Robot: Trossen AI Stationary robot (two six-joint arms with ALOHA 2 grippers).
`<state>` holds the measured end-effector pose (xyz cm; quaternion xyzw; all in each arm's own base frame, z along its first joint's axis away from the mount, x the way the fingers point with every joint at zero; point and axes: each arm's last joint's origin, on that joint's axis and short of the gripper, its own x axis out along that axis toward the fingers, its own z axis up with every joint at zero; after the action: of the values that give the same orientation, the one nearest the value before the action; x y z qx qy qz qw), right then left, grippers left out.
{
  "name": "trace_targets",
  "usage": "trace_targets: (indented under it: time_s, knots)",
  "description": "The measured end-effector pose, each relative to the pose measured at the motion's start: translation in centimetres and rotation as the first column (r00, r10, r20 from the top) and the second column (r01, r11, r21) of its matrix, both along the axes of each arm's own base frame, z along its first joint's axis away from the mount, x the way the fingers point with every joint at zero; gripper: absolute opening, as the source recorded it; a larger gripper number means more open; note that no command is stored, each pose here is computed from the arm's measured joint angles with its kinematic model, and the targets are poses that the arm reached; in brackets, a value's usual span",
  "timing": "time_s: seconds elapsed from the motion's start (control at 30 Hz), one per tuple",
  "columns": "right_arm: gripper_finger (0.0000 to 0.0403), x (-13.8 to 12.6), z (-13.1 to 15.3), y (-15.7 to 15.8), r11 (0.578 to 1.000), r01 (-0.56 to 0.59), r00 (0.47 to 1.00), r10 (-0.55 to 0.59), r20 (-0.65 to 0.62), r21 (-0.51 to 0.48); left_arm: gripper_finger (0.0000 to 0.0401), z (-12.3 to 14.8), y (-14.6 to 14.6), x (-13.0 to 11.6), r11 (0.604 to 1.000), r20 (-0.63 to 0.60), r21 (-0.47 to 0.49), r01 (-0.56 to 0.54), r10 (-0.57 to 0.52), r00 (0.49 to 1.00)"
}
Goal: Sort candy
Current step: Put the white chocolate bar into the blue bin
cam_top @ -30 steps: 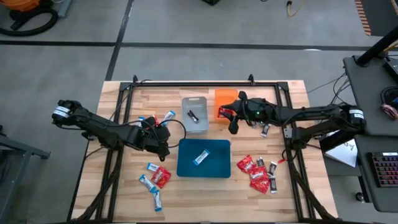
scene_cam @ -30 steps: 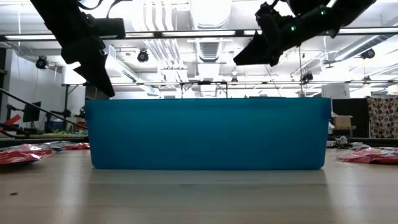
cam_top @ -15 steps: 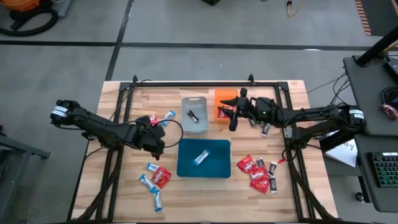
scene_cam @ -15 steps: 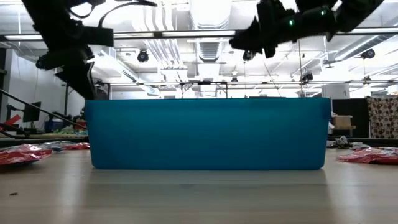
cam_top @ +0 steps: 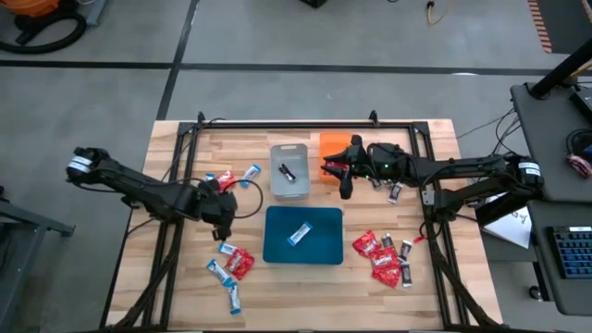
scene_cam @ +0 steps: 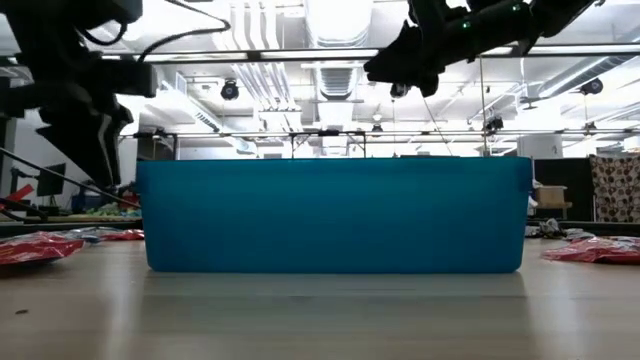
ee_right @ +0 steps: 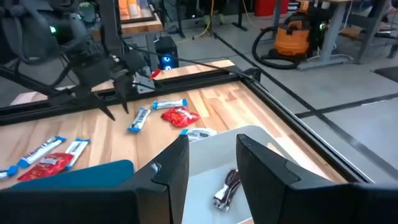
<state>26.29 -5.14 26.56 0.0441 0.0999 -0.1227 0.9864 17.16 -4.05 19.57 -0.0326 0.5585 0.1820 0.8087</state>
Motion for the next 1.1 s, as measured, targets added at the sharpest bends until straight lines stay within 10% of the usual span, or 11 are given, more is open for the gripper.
trace_targets:
  time_s: [0.4,0.73,1.1]
  knots:
    - [0.0123,-0.2,-0.9,0.0,1.0,-0.002,0.996,0.003,-0.095,0.009,0.022,-4.5,-0.1,0.5,0.994,-0.257,0.084,-0.072,0.091,0.962]
    - [0.0123,-0.4,-1.5,0.1,1.0,-0.013,0.989,0.011,-0.149,-0.013,0.0225,-7.1,0.2,0.9,0.974,-0.373,0.168,-0.15,0.204,0.905]
    - [0.0123,-0.7,-2.2,0.1,1.0,-0.016,0.976,0.015,-0.218,-0.005,0.0061,-5.6,-0.1,2.0,0.98,-0.288,0.108,-0.164,0.189,0.939]
